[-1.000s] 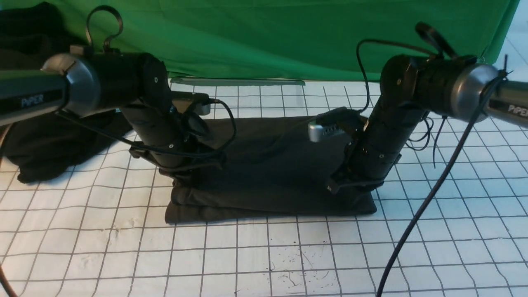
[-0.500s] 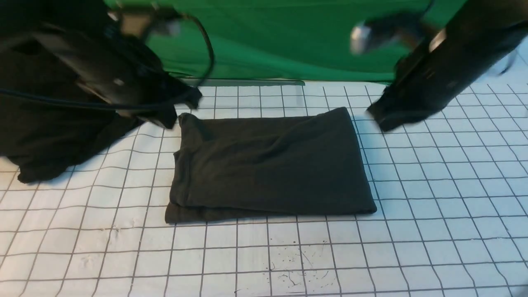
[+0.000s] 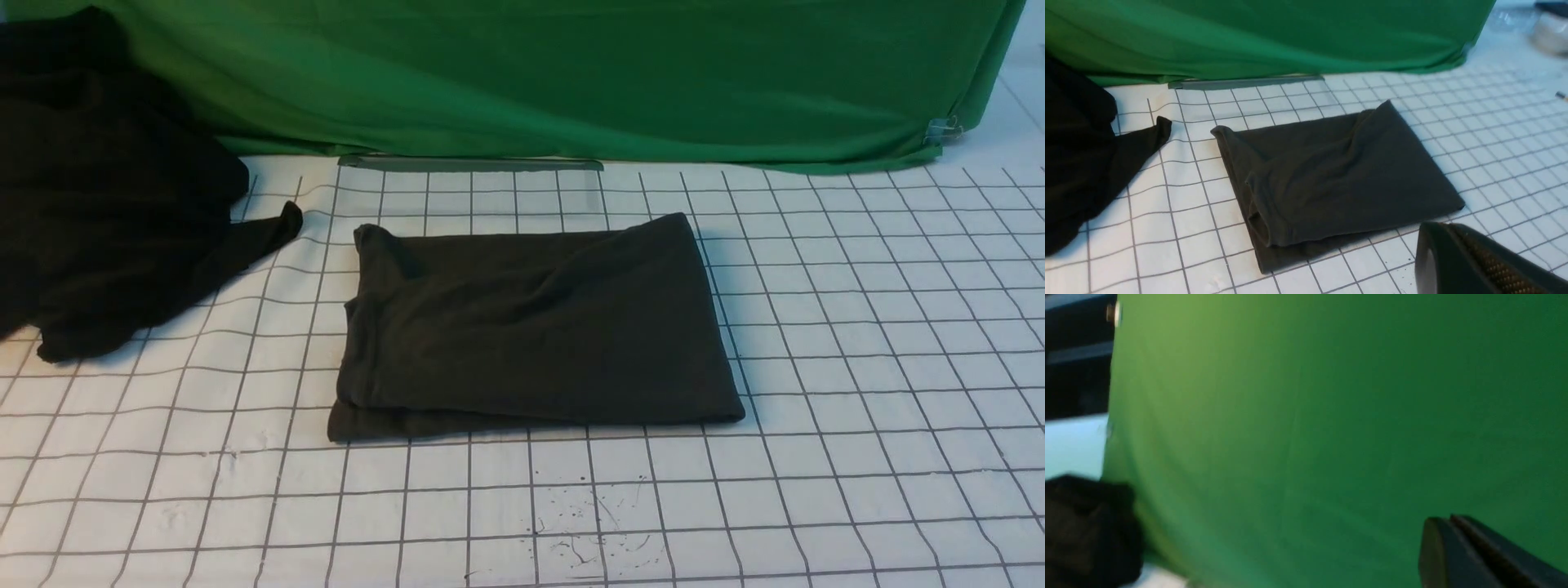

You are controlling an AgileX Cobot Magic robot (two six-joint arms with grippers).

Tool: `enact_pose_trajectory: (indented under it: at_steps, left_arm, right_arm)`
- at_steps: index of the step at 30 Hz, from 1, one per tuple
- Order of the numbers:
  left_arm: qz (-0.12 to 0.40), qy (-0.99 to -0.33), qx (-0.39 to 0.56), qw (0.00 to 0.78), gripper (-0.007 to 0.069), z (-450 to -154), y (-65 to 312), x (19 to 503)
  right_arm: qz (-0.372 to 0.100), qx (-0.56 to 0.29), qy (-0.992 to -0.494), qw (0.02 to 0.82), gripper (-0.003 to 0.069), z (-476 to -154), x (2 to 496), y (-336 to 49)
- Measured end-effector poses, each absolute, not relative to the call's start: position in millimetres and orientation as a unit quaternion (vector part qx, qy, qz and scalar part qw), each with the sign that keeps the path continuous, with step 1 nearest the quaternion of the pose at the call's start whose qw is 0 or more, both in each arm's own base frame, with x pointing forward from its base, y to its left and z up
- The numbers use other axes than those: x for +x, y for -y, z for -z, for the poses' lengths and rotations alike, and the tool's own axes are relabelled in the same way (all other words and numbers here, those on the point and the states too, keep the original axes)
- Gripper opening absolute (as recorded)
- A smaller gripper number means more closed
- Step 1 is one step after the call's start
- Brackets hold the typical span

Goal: Fold a long-sleeved shirt over a white checkered tablecloth.

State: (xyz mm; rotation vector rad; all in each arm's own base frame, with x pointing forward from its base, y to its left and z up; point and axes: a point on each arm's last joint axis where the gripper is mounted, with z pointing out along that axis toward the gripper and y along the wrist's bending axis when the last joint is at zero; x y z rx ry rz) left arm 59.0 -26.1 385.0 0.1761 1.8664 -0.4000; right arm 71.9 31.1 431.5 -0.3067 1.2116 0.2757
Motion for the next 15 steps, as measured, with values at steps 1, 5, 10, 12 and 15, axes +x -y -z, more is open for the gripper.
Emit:
enact_pose_trajectory:
  at_steps: [1,5,10,12,15]
  left_arm:
    - [0.175,-0.789,0.071,0.585,0.0001,-374.5,23.2,49.8]
    - [0.188,-0.757,0.059,0.623,0.0001,-342.1,15.8,27.3]
    - [0.212,-0.692,0.035,0.689,0.0001,-314.7,11.4,19.5]
    - [0.215,-0.681,0.031,0.699,0.0001,-311.3,11.3,20.9]
    - [0.216,-0.674,0.029,0.706,0.0001,-309.4,11.5,22.9]
  right_arm:
    - [-0.126,-0.136,-0.547,0.816,0.0000,-420.4,65.7,-27.5]
    - [-0.120,-0.105,-0.474,0.866,0.0001,-377.5,45.6,-15.5]
    - [-0.113,-0.083,-0.422,0.896,0.0032,-347.1,35.1,-8.7]
    - [-0.113,-0.080,-0.414,0.900,0.0054,-347.2,33.9,-8.0]
    - [-0.112,-0.078,-0.408,0.902,0.0090,-347.3,32.8,-7.4]
